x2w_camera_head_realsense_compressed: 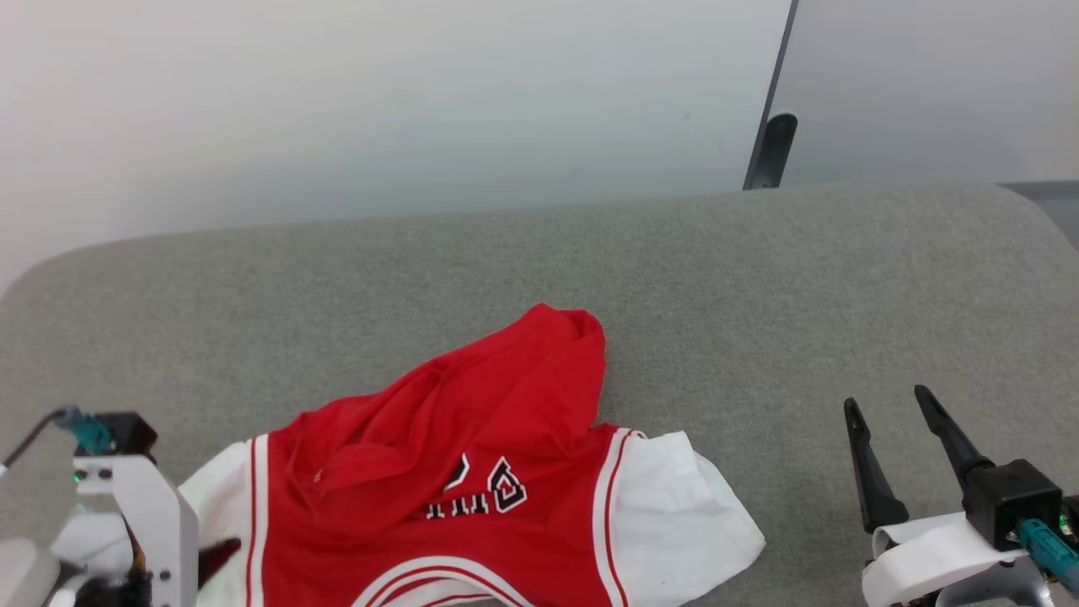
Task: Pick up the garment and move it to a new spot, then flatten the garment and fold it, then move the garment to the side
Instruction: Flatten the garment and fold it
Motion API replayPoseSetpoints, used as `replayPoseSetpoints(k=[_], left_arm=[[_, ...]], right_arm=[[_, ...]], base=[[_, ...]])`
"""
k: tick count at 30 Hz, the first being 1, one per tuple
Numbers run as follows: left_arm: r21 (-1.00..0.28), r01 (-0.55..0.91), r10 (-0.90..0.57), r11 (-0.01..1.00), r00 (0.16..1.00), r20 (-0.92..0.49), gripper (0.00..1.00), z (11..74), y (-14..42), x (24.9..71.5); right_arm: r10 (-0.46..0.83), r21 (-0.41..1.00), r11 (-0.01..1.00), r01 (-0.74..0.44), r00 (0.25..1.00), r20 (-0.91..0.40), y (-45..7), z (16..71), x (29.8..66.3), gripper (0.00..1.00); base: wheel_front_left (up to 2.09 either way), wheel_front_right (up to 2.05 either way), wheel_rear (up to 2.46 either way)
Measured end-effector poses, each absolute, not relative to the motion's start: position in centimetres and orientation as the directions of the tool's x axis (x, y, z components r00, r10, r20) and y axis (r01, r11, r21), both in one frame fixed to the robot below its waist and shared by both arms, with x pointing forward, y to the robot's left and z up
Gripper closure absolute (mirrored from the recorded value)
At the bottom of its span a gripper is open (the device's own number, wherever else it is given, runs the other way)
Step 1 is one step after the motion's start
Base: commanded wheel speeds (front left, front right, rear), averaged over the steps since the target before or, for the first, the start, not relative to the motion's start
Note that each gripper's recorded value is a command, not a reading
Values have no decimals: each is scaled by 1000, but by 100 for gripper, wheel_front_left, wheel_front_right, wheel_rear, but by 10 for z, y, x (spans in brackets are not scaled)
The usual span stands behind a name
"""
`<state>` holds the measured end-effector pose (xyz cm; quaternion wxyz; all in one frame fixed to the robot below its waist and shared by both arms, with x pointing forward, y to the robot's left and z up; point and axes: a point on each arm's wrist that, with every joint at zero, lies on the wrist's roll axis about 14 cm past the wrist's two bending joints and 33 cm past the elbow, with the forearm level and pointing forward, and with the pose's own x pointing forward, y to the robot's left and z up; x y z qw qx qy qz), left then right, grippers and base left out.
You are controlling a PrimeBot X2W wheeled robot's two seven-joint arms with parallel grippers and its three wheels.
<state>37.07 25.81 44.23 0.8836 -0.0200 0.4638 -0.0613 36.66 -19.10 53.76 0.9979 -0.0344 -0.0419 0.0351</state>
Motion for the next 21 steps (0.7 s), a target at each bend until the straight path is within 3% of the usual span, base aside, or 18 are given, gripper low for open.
replayPoseSetpoints(k=[9,21], left_arm=[[-131,23,-125,991,504,-854,0,426,271,332],[-141,13,-131,990,457,-880,0,404,273,338]], right_arm=[[111,-85,992,-98,980,166,-181,563,367,0],[111,-106,990,-96,982,153,-186,562,372,0]], base=[[0,0,0],[0,0,0]])
